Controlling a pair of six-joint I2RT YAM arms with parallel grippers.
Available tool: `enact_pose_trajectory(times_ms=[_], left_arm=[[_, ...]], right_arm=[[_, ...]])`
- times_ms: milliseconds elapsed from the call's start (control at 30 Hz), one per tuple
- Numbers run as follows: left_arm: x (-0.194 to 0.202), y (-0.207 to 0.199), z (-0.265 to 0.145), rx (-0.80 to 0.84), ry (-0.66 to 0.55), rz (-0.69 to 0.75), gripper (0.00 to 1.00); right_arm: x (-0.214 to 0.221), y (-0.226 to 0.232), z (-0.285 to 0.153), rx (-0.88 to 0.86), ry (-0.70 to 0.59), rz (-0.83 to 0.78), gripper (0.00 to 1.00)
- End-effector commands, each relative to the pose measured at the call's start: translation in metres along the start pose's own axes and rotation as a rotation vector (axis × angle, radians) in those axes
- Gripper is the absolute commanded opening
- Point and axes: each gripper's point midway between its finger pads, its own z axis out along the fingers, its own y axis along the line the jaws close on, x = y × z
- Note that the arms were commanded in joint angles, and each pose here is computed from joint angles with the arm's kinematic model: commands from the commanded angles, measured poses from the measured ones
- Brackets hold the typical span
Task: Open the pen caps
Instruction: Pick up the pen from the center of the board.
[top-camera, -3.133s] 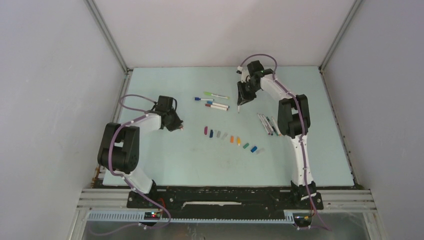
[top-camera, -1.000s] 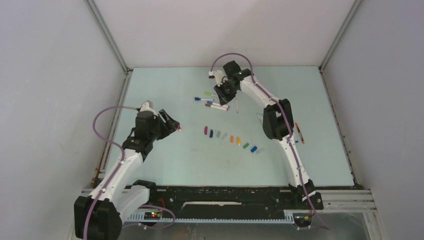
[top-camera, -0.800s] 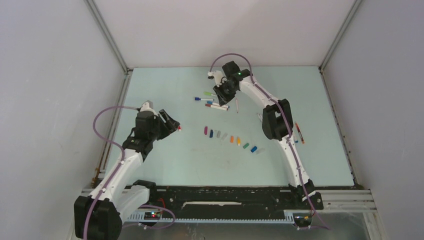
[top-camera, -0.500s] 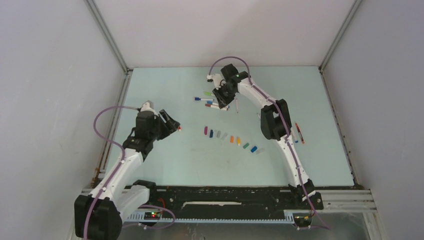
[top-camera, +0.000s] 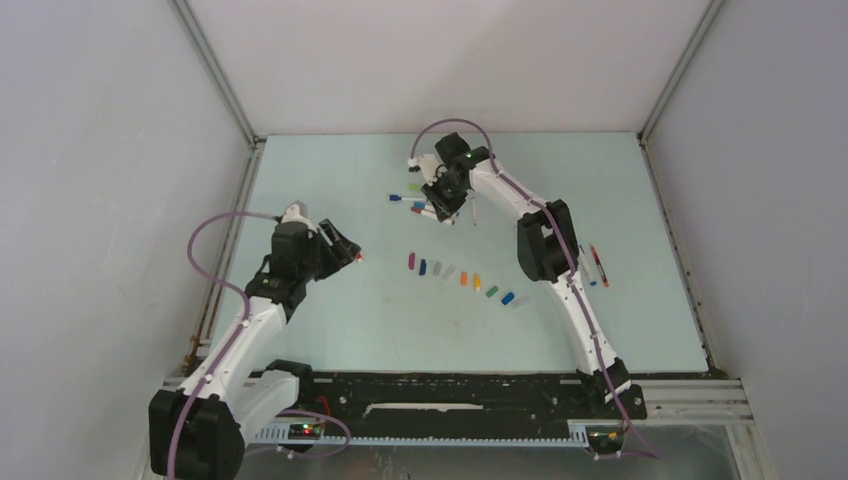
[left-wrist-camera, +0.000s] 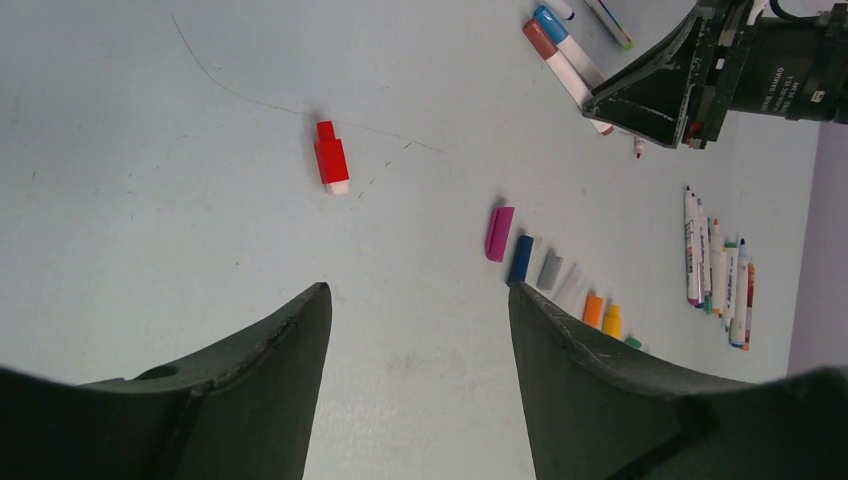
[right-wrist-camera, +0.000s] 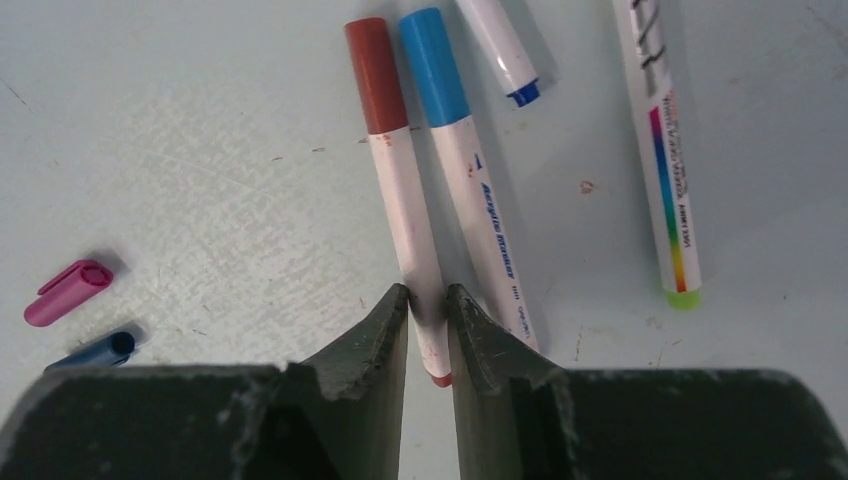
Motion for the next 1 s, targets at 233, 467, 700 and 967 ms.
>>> enact_pose_trajectory(times_ms=[233, 467, 700, 967], left_arm=[[0.006, 0.004, -0.004, 0.019, -0.001, 0.019, 0.69], [0.011, 0.003, -0.008, 0.041, 0.003, 0.007, 0.69], [0.013, 0.001, -0.006, 0.060, 0.006, -0.003, 0.69], [0.016, 0.000, -0.006, 0.069, 0.011, -0.009, 0.69]], right_arm=[[0.015, 0.025, 0.003, 0.060, 0.094, -0.198, 0.18], [0.035, 0.030, -0.009, 0.056, 0.166, -0.236, 0.19], [0.042, 0.033, -0.005, 0.035, 0.224, -0.275, 0.29], [0.054, 0.038, 0.011, -0.024, 0.271, -0.273, 0.28]])
